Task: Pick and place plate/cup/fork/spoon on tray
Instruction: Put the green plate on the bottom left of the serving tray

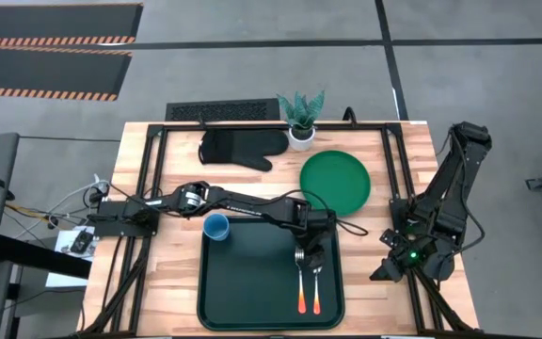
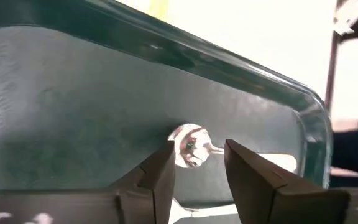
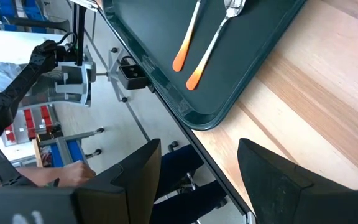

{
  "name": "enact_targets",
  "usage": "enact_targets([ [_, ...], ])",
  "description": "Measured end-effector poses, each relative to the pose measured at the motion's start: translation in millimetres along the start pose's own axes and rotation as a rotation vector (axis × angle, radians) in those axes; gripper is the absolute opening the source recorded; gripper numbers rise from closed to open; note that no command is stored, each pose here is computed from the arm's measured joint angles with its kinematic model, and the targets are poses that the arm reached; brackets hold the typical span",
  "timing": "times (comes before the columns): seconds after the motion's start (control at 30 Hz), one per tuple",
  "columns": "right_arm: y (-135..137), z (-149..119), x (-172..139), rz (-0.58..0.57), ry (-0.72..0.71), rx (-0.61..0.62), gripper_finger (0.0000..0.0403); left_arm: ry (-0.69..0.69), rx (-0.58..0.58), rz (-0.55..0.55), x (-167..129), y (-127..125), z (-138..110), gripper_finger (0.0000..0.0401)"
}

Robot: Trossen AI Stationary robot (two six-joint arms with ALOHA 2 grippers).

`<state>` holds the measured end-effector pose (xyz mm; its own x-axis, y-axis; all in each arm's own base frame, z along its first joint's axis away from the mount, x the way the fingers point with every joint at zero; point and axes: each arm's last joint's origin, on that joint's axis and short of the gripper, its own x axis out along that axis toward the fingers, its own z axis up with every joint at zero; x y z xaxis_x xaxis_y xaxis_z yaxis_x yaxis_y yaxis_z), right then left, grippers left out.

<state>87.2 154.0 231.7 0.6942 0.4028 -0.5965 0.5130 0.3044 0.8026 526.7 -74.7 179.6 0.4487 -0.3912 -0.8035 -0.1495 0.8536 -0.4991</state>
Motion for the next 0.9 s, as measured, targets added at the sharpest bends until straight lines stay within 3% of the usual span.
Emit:
enact_targets([
  [0.43, 1, 0, 0, 0.006, 0.003, 0.012, 0.0240, -0.067, -0.150, 0.019, -31, 21, 24, 0.0124],
  [0.73, -1, 1, 0, 0.004, -0.032, 0.002, 0.0240, -0.140, -0.196, 0.076, -82, 33, 41, 0.0124],
  [0.9, -2, 4, 0, 0.008, -0.097, -0.008, 0.0240, -0.257, -0.229, 0.144, -129, 28, 45, 0.0124],
])
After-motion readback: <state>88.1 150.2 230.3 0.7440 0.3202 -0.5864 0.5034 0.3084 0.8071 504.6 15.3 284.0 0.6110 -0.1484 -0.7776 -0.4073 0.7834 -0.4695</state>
